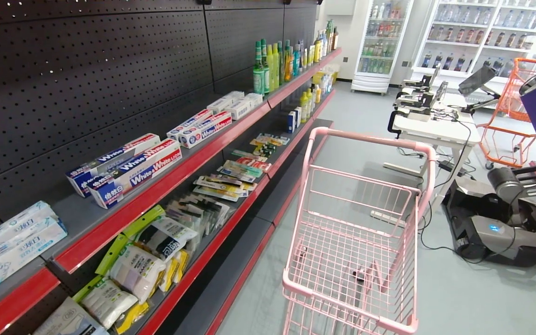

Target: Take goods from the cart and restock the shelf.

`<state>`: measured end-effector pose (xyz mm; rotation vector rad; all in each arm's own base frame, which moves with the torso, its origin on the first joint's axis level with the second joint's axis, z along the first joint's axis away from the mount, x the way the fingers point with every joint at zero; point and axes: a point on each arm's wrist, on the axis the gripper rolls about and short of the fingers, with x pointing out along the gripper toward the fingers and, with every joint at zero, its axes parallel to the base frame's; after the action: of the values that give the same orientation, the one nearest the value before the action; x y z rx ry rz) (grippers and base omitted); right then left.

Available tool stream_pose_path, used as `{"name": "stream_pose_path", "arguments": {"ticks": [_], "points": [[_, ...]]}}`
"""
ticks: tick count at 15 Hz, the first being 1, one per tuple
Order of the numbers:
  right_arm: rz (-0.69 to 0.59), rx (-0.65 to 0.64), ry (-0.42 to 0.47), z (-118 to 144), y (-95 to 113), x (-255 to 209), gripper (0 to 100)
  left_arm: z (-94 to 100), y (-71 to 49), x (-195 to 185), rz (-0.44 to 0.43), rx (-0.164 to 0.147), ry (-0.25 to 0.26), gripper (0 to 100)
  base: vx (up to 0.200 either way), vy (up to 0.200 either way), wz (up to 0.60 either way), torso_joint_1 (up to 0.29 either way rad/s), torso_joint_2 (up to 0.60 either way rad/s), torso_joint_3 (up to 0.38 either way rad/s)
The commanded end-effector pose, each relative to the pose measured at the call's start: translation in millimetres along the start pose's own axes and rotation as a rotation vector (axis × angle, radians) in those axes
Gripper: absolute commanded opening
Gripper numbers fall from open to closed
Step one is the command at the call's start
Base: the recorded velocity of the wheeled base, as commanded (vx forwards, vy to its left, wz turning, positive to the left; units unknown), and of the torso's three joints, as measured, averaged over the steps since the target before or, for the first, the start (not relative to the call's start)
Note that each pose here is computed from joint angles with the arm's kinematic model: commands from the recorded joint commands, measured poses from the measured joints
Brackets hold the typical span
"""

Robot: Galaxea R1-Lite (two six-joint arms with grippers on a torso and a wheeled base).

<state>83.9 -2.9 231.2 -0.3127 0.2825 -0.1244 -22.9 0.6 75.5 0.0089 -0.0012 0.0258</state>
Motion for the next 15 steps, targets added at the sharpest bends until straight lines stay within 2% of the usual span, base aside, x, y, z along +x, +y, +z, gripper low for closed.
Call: {"name": "stream_pose_path", "arguments": {"ticks": [1, 15], "points": [[0.006, -0.006, 0.015, 0, 1, 4, 0, 0.0, 0.0, 0, 0.0, 0.0, 0.001, 100, 0.0, 0.0, 0.0, 0.183, -0.39, -0.212], [0.015, -0.036, 0.036, 6, 1, 16, 0, 0.0, 0.0, 0, 0.0, 0.0, 0.001, 100, 0.0, 0.0, 0.0, 0.169, -0.35, -0.184]]}}
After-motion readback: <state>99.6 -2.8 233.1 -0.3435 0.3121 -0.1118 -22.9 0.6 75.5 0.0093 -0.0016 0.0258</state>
